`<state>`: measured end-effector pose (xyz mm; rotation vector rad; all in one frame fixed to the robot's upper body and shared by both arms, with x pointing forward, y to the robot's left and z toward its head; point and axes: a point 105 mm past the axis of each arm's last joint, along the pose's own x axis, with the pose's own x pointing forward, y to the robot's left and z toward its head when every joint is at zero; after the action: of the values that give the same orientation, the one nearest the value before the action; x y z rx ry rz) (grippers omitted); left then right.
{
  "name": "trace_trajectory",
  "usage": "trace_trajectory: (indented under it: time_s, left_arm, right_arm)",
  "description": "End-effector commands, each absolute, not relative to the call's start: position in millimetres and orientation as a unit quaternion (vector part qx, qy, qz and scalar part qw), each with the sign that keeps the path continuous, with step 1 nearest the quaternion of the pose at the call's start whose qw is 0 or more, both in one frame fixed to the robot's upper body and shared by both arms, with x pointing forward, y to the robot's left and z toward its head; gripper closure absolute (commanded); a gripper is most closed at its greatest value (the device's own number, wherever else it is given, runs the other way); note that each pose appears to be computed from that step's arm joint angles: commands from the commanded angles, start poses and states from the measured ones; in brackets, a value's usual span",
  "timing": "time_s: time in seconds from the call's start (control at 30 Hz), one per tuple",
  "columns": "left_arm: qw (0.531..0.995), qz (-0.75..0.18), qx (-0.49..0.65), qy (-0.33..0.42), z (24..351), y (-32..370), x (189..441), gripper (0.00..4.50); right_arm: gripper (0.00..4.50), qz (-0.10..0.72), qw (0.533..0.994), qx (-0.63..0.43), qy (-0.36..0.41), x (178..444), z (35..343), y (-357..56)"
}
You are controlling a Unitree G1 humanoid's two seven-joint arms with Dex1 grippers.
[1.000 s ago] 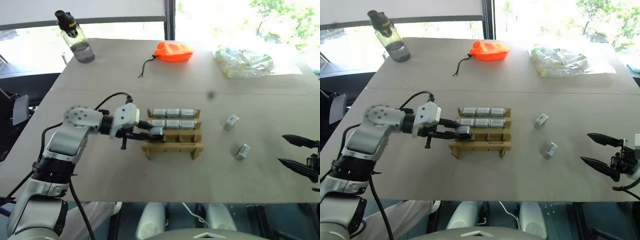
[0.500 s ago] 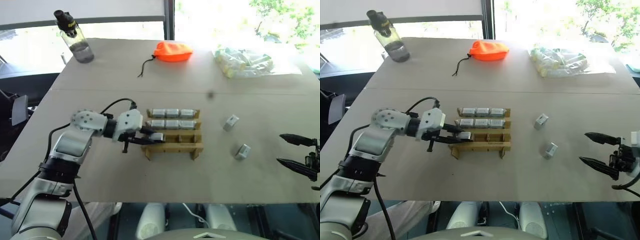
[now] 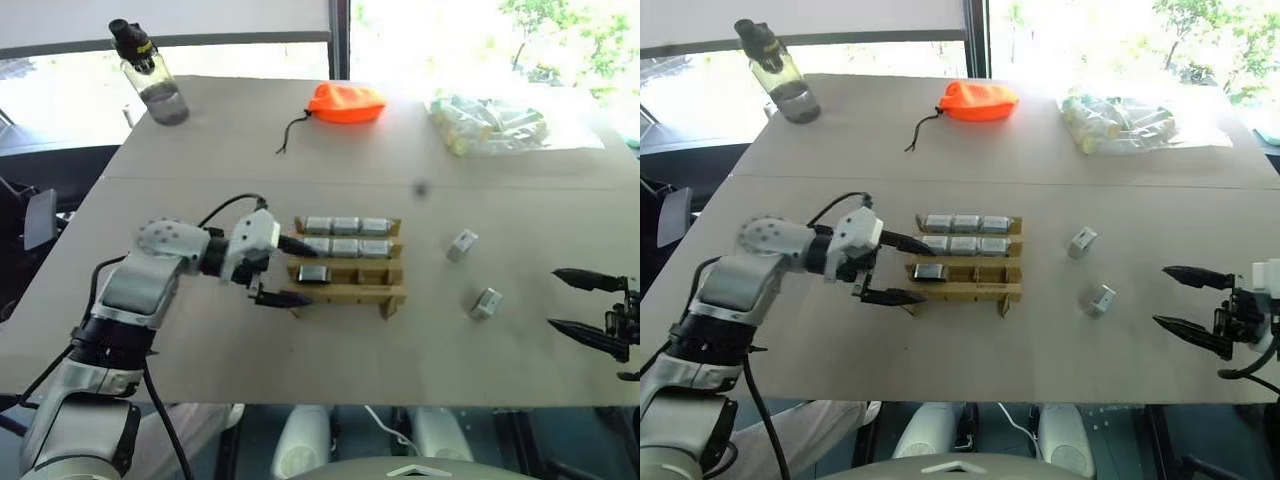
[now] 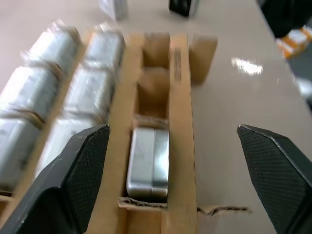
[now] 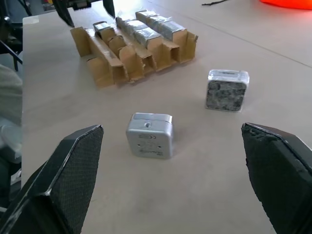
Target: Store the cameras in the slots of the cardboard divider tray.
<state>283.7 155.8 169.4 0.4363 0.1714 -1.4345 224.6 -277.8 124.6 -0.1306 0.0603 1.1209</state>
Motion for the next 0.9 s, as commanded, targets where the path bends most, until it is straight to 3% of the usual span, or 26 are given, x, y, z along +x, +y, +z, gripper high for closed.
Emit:
trace_trajectory:
  time_s: [0.03, 0.2, 0.4, 0.57, 0.7, 0.9]
  left_arm:
    - [0.75, -0.641, 0.161, 0.034, 199, 162, 270, 0.09]
    - [0.771, -0.625, 0.114, 0.039, 201, 168, 247, 0.09]
    - [0.785, -0.609, 0.104, 0.051, 194, 169, 237, 0.09]
    - [0.792, -0.598, 0.111, 0.05, 194, 170, 236, 0.09]
    - [0.79, -0.6, 0.119, 0.048, 195, 170, 234, 0.09]
    - [0.777, -0.618, 0.112, 0.035, 201, 167, 231, 0.09]
  right_arm:
    - [0.0, 0.541, 0.837, -0.071, 0.034, 222, 121, -264]
    - [0.0, 0.509, 0.856, -0.061, 0.065, 226, 100, -242]
    - [0.0, 0.45, 0.886, -0.086, 0.07, 236, 89, -231]
    - [0.0, 0.379, 0.923, -0.045, 0.053, 235, 97, -216]
    - [0.0, 0.309, 0.947, -0.073, 0.051, 229, 100, -210]
    - [0.0, 0.223, 0.973, -0.036, 0.05, 211, 112, -181]
